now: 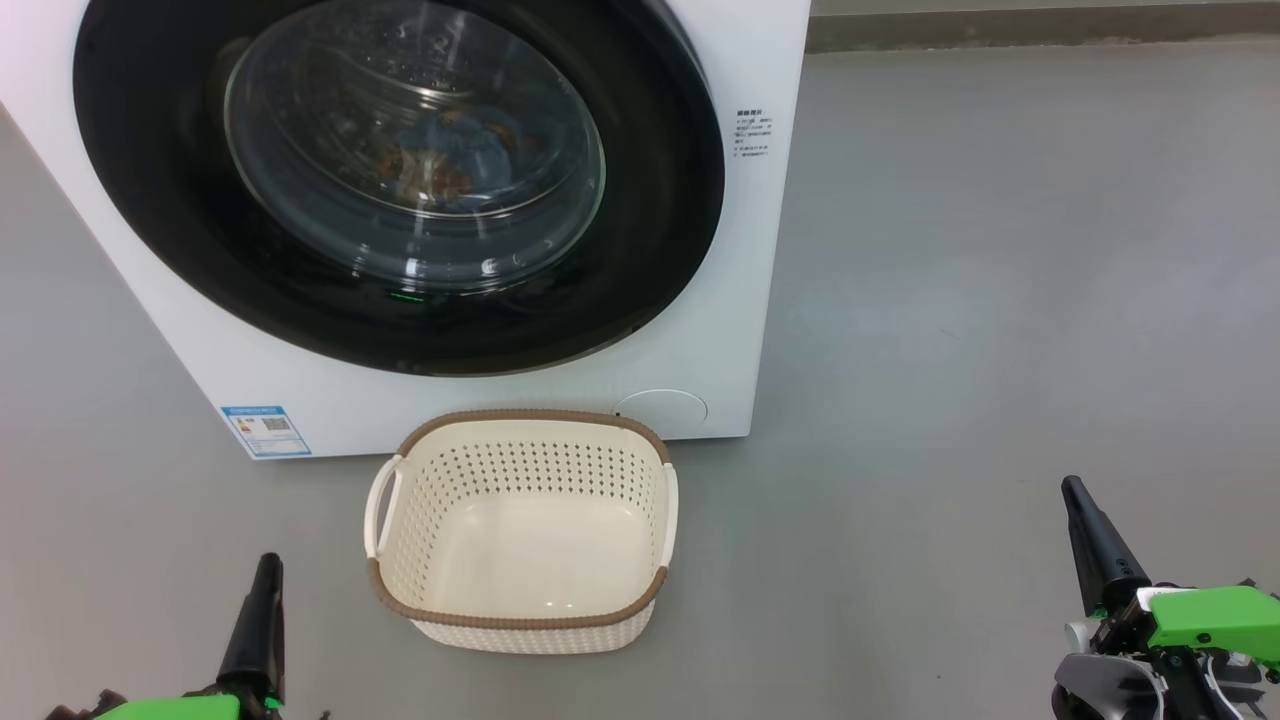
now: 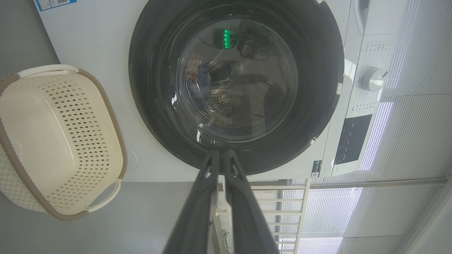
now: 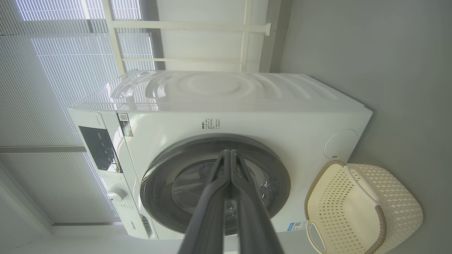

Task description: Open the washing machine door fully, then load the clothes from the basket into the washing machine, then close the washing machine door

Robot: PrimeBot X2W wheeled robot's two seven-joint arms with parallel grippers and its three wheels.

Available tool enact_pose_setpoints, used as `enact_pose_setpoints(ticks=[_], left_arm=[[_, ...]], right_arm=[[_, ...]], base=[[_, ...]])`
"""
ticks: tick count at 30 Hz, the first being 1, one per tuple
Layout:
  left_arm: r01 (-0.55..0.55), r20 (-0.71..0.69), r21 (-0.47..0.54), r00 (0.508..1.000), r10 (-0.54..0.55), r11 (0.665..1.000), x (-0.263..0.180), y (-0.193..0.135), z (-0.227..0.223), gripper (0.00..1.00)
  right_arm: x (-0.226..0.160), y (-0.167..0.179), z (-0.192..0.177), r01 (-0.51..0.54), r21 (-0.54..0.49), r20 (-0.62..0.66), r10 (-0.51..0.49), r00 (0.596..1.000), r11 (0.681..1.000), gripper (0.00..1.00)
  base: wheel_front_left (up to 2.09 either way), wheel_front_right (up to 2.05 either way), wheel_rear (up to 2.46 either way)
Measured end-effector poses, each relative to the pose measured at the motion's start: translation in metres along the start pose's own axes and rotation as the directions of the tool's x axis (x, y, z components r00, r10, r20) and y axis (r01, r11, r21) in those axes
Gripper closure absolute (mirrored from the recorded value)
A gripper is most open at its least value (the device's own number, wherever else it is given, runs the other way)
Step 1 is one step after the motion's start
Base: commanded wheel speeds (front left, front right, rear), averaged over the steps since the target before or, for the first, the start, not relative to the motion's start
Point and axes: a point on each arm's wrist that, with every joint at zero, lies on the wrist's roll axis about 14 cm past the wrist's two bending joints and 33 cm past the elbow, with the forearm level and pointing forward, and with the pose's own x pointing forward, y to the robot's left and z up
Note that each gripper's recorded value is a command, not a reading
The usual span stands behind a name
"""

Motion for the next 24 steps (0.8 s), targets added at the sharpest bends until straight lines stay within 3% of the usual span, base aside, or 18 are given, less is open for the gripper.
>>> enact_pose_setpoints(ticks=[24], left_arm=[[0.000, 0.000, 0.000, 1.000, 0.000, 1.000, 0.0000, 0.0000, 0.0001, 1.00]], right_arm=[[0.0000, 0.0000, -0.0003, 0.000, 0.001, -0.002, 0.000, 1.000, 1.000, 1.00]], base=[[0.00, 0.00, 0.00]])
